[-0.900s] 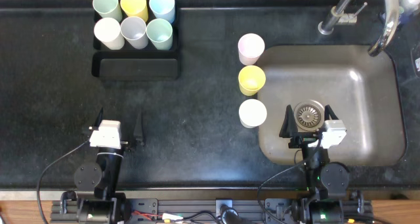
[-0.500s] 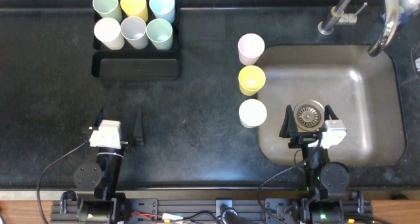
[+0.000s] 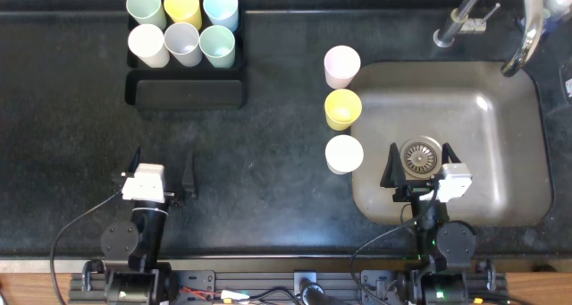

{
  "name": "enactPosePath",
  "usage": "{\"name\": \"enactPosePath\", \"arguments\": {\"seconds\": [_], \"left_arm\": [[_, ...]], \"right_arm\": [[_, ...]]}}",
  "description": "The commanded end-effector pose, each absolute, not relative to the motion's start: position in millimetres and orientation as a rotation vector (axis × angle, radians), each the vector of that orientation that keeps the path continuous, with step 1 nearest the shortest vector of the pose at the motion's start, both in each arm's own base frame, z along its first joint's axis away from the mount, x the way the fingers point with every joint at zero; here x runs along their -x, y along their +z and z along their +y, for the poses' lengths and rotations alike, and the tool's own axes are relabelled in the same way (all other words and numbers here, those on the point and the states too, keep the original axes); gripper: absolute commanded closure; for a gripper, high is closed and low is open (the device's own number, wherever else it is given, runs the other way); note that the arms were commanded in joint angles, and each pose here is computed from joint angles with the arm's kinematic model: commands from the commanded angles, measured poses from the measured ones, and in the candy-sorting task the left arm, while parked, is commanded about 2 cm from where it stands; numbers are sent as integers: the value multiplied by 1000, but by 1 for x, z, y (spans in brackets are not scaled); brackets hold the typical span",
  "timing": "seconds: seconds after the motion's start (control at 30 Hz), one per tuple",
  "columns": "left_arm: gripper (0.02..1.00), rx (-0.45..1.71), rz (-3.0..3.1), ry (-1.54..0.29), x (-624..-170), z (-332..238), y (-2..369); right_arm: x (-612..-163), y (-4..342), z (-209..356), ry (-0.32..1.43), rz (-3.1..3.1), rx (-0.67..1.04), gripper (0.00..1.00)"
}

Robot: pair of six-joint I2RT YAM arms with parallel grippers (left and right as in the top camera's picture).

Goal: Store Cups

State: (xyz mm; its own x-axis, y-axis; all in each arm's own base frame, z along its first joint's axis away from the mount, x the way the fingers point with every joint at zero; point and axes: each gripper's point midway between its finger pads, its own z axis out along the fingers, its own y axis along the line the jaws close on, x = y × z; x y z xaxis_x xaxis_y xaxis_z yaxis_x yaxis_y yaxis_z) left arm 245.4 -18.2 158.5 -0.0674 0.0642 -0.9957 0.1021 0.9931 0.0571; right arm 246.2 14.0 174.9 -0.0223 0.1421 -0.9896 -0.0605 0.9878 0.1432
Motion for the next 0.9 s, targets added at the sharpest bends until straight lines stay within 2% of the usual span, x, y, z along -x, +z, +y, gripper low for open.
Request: {"name": "enactPosePath", "arguments": {"seconds": [0.03, 0.73, 0.9], "left_arm": [[20, -141, 1634, -21, -245, -18, 158], [20, -135, 1635, -15, -245, -17, 159], [20, -93, 1674, -73, -252, -19, 189]], "right_arm": [[-246, 172, 16, 164, 1584, -51, 3], [-246, 172, 16, 164, 1584, -51, 5], [-246, 172, 16, 164, 1584, -51, 3]]}}
